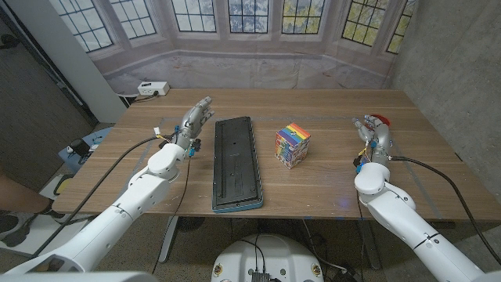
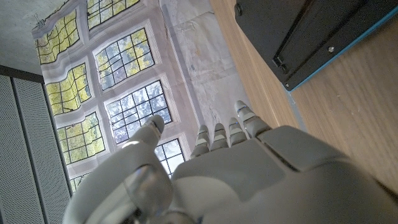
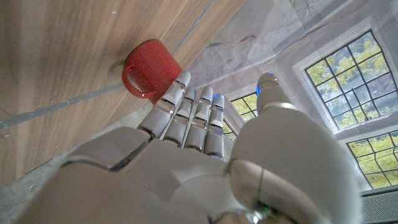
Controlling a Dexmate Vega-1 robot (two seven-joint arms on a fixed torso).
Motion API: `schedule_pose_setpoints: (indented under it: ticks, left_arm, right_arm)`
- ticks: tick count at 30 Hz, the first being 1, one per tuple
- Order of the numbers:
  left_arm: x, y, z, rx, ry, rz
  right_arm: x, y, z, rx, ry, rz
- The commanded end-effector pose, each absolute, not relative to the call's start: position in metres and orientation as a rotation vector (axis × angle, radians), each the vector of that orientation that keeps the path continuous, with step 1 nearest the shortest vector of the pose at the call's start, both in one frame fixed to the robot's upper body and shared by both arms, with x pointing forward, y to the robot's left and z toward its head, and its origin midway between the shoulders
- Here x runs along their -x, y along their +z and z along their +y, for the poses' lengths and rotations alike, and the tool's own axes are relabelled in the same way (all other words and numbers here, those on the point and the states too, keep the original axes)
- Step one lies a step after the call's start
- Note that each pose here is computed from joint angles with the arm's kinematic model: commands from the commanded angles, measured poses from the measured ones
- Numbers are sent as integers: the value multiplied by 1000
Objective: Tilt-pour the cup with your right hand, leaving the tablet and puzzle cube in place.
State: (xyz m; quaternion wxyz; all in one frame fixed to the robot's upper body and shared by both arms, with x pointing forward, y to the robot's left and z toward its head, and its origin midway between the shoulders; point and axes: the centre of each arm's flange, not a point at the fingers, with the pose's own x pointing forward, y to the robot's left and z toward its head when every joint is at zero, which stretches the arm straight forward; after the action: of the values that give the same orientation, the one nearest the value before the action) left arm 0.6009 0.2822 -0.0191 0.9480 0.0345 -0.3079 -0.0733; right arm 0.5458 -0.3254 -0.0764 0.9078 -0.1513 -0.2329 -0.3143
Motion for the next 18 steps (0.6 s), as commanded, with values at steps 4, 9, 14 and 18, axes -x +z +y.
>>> schedule_pose_setpoints:
  ticks: [4,9,14,18]
  left_arm:
    - [-597,-22,286,-65,-124,-641]
    - [-599,-19,285,-86,-144,-636]
    - [-601,-18,284,-86,-140,-637]
    - [-602,-17,283,-89,-144,-636]
  right_arm:
    - [-544,-84,-346,348,-751,-446]
    - [-546,-88,-351,343,-787,-441]
    - [-547,-93,-354,345,-822,-438]
    - [-547,-95,-357,360,-844,-427]
